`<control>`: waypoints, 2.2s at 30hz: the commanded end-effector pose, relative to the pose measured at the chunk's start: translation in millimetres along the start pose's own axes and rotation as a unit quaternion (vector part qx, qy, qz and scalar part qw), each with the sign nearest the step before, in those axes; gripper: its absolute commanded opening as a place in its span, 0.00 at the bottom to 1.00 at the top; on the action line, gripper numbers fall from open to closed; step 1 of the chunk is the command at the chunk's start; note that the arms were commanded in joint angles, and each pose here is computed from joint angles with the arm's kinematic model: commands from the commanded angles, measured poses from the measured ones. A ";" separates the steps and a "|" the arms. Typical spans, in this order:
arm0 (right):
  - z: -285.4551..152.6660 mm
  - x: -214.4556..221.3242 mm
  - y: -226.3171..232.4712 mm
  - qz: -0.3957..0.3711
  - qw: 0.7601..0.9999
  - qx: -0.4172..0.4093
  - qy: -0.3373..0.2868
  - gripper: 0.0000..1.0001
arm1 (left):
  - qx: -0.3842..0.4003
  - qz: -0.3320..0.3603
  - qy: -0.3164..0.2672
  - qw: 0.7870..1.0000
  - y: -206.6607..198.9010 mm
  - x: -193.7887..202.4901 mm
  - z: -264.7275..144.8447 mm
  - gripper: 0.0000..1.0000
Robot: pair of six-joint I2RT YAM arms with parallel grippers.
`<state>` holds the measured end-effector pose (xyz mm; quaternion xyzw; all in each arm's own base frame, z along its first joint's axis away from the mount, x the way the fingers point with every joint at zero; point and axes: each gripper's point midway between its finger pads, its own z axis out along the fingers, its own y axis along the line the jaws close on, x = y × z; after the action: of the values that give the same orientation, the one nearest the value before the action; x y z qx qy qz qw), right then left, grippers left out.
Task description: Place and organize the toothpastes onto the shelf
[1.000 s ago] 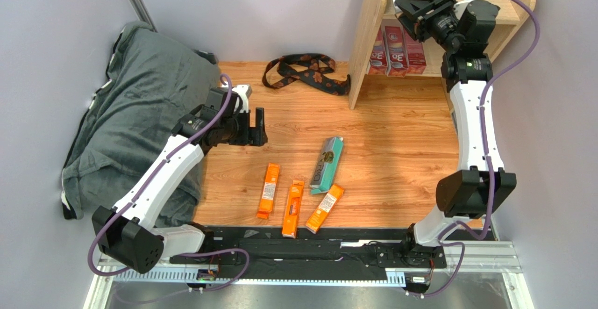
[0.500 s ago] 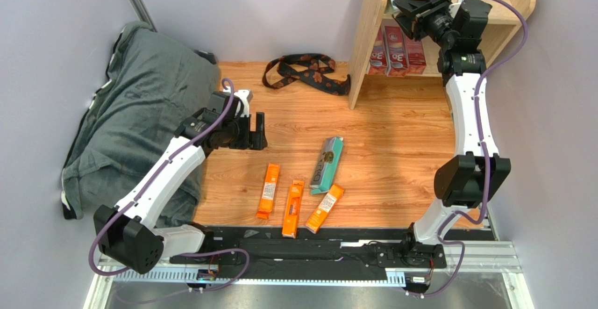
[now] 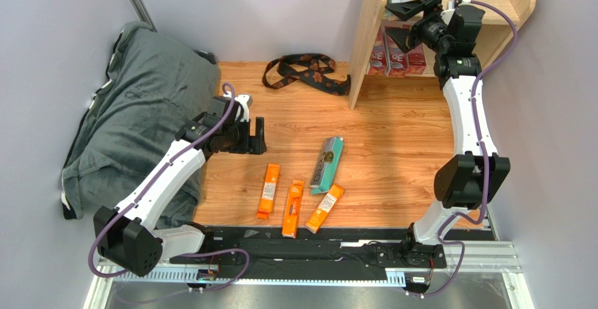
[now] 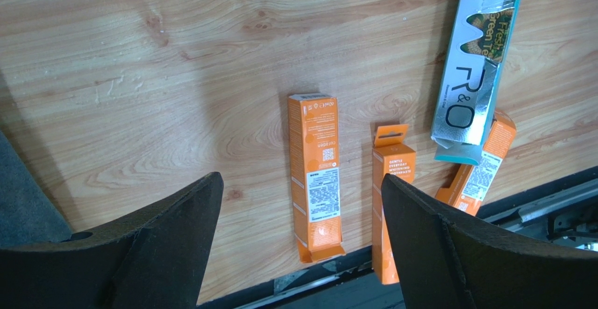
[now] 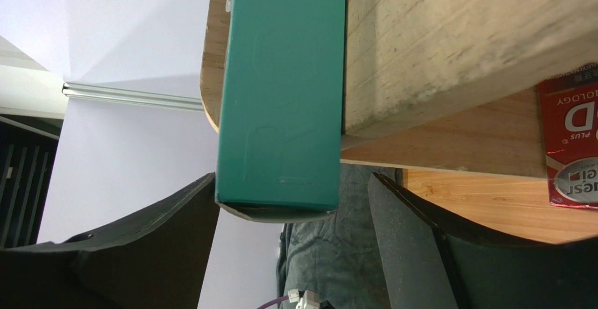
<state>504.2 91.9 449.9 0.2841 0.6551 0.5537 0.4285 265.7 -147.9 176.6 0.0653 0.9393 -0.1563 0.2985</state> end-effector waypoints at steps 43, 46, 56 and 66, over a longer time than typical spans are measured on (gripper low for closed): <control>-227.9 162.6 -149.3 -0.177 0.969 0.167 0.033 0.95 | 0.137 0.077 0.045 0.987 -109.8 -3.8 51.5 0.93; -237.0 172.5 -160.8 -0.173 0.969 0.171 0.037 0.95 | 0.130 0.094 0.073 0.984 -124.8 2.2 75.0 0.93; -256.7 194.3 -184.1 -0.153 0.969 0.186 0.051 0.95 | 0.124 0.112 0.136 0.977 -161.2 23.0 145.2 0.93; -265.6 202.1 -192.6 -0.149 0.968 0.193 0.055 0.95 | 0.217 0.089 0.163 0.958 -194.5 42.4 180.9 0.93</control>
<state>200.8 90.0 222.0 0.2369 0.8041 0.3605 0.4090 279.9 -359.6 46.8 0.2306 0.9335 -0.2481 0.1172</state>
